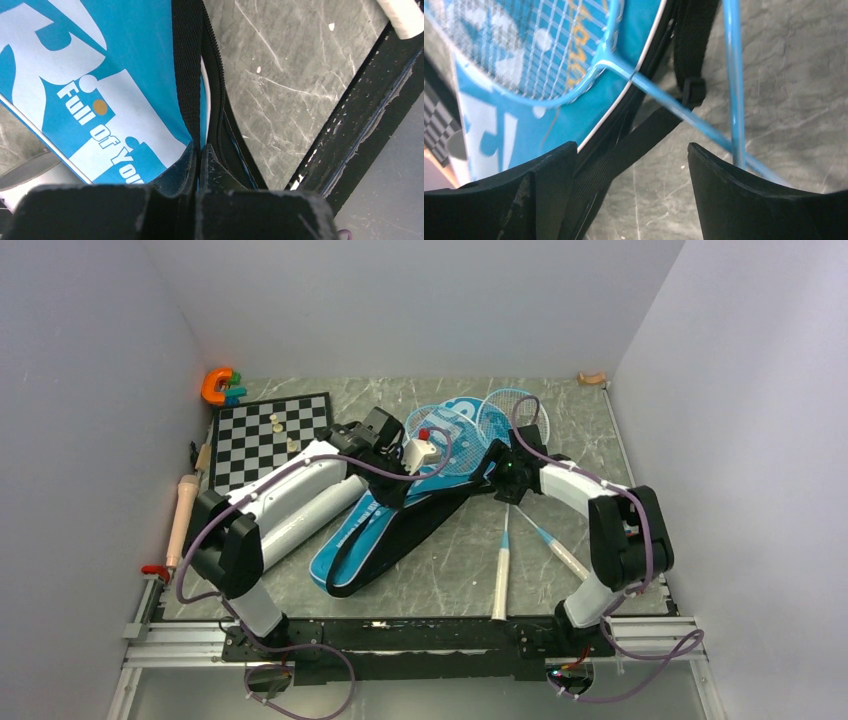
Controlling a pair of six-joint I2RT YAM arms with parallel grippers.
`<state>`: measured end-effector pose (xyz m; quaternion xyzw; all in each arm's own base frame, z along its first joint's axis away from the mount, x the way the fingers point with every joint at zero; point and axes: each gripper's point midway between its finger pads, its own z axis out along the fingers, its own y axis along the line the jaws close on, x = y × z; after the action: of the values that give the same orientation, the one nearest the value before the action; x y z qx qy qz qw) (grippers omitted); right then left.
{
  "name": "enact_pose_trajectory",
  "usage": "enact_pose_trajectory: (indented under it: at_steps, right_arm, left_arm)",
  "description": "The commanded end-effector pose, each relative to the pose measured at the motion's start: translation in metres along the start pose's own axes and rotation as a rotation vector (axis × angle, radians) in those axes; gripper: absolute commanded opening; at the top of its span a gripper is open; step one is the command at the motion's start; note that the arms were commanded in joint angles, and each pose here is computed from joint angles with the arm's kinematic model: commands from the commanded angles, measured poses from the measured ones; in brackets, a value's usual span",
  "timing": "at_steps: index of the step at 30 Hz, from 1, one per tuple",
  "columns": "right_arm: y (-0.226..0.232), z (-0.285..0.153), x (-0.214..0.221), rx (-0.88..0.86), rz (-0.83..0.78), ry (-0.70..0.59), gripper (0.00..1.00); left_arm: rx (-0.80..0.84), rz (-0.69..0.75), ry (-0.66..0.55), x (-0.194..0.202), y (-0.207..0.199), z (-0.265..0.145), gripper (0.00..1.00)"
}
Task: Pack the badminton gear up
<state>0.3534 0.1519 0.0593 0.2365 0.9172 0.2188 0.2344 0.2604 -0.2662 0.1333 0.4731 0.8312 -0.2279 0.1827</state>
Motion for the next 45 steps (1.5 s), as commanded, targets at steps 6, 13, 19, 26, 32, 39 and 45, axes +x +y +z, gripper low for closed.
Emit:
enact_pose_trajectory:
  at_steps: [6, 13, 19, 26, 32, 39, 45]
  right_arm:
    - [-0.009, 0.022, -0.046, 0.112, 0.05, -0.177, 0.81]
    - [-0.015, 0.023, -0.073, 0.128, 0.126, -0.263, 0.74]
    - [-0.025, 0.023, -0.095, 0.156, 0.145, -0.294, 0.74]
    - [-0.042, 0.032, -0.118, 0.198, 0.172, -0.309, 0.74]
    - [-0.025, 0.021, -0.115, 0.121, 0.156, -0.287, 0.83]
    - [0.0, -0.013, -0.056, -0.066, 0.144, -0.195, 0.83]
    - [0.017, -0.021, 0.009, -0.206, 0.165, -0.113, 0.77]
  left_arm:
    - [0.024, 0.055, -0.099, -0.014, -0.02, -0.033, 0.0]
    - [0.019, 0.059, -0.081, -0.001, -0.021, -0.031, 0.0]
    - [0.031, 0.058, -0.067, 0.008, -0.024, -0.03, 0.0]
    - [0.047, 0.044, -0.085, 0.013, -0.033, -0.041, 0.0]
    - [0.058, -0.011, -0.1, 0.018, -0.027, -0.047, 0.0]
    - [0.069, -0.085, -0.141, 0.011, -0.014, -0.059, 0.0]
    - [0.074, -0.12, -0.159, 0.007, -0.006, -0.066, 0.0]
